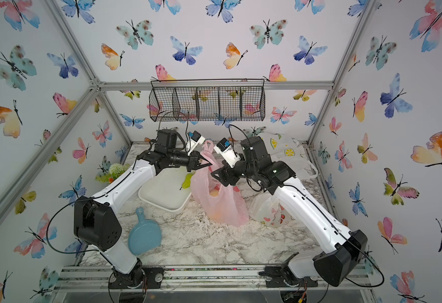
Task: Place the pears into plastic bags & tie knots
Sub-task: Tie the plastic bag at the center of the board.
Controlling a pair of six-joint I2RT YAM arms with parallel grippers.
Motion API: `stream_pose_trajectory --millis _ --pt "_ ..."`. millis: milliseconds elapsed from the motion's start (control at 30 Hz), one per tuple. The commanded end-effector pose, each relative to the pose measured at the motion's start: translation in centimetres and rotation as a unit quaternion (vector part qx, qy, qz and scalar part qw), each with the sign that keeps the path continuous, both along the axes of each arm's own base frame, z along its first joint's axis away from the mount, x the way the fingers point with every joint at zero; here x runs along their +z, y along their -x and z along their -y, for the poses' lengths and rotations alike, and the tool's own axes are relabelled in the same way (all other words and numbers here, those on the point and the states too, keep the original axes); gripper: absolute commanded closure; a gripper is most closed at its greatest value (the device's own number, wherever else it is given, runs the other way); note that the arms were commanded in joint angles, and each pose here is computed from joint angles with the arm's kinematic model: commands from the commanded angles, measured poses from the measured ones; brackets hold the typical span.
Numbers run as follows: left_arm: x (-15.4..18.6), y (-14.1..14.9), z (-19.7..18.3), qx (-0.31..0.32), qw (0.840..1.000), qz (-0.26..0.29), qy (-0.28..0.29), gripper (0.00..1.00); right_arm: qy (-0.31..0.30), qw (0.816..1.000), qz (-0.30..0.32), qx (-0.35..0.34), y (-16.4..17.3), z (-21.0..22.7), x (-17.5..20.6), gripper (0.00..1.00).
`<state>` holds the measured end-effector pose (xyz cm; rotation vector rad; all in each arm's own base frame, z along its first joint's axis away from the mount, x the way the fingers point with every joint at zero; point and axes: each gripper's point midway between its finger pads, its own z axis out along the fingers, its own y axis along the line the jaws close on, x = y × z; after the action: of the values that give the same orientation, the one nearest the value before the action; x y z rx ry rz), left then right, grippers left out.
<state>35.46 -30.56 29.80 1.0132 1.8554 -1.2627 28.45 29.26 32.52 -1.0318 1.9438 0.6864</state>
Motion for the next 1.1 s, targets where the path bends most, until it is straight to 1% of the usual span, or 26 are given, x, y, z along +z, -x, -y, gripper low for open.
stream_pose_trajectory --millis 0,100,200,233,300,367,400,433,500,567,600,667,800,900,1000,1067 --pt "1.5 0.3 -0.4 0.002 1.0 0.016 0.005 1.0 0.036 0.999 -0.009 -0.021 -0.3 1.3 -1.8 0.36" --pt "1.7 0.3 -0.4 -0.001 1.0 0.018 0.008 1.0 0.045 0.999 -0.019 -0.024 -0.7 1.1 -2.8 0.49" --pt "1.7 0.5 -0.4 -0.003 1.0 0.017 0.008 1.0 0.048 0.998 -0.016 -0.028 -1.2 1.0 -3.2 0.65" --pt "1.6 0.6 -0.4 -0.005 1.0 0.015 0.007 1.0 0.044 0.999 -0.014 -0.027 -1.3 0.9 -3.0 0.73" --pt "1.5 1.0 -0.4 -0.016 1.0 0.013 0.007 1.0 0.041 0.999 -0.011 -0.023 -1.5 0.6 -2.9 0.82" --pt "1.3 1.6 -0.5 -0.03 1.0 0.009 0.003 0.99 0.046 0.999 -0.01 -0.02 -1.9 0.3 -3.1 0.88" --pt "1.1 2.0 -0.5 -0.037 0.999 0.01 -0.001 0.97 0.052 0.998 -0.008 -0.017 -2.1 0.2 -3.2 0.9" --pt "0.9 2.4 -0.6 -0.045 0.999 0.01 -0.006 0.93 0.059 0.998 -0.005 -0.015 -2.3 0.1 -3.4 0.91" --pt "0.6 2.8 -0.8 -0.056 0.998 0.012 -0.013 0.86 0.067 0.998 0.001 -0.013 -2.6 0.0 -3.5 0.9" --pt "0.8 3.4 -0.8 -0.078 0.997 0.017 -0.007 0.75 0.066 0.998 0.009 -0.005 -2.7 -0.4 -3.4 0.9" --pt "0.9 3.5 -0.7 -0.083 0.996 0.02 -0.005 0.69 0.065 0.998 0.011 0.002 -2.7 -0.6 -3.3 0.9" --pt "1.0 3.2 -0.6 -0.086 0.996 0.028 -0.004 0.6 0.066 0.998 0.011 0.011 -2.7 -1.1 -3.3 0.9" --pt "1.5 3.2 -0.4 -0.103 0.994 0.035 -0.001 0.49 0.072 0.997 0.009 0.018 -2.8 -1.3 -3.8 0.91" --pt "1.8 3.1 -0.4 -0.104 0.993 0.046 -0.002 0.44 0.07 0.997 0.002 0.027 -2.5 -1.5 -4.2 0.92" --pt "2.0 2.1 -0.1 -0.089 0.995 0.045 0.001 0.45 0.067 0.997 -0.006 0.045 -1.8 -2.0 -4.6 0.92" --pt "1.9 1.7 0.1 -0.087 0.996 0.038 0.002 0.48 0.067 0.997 -0.007 0.046 -1.8 -2.0 -4.7 0.92"
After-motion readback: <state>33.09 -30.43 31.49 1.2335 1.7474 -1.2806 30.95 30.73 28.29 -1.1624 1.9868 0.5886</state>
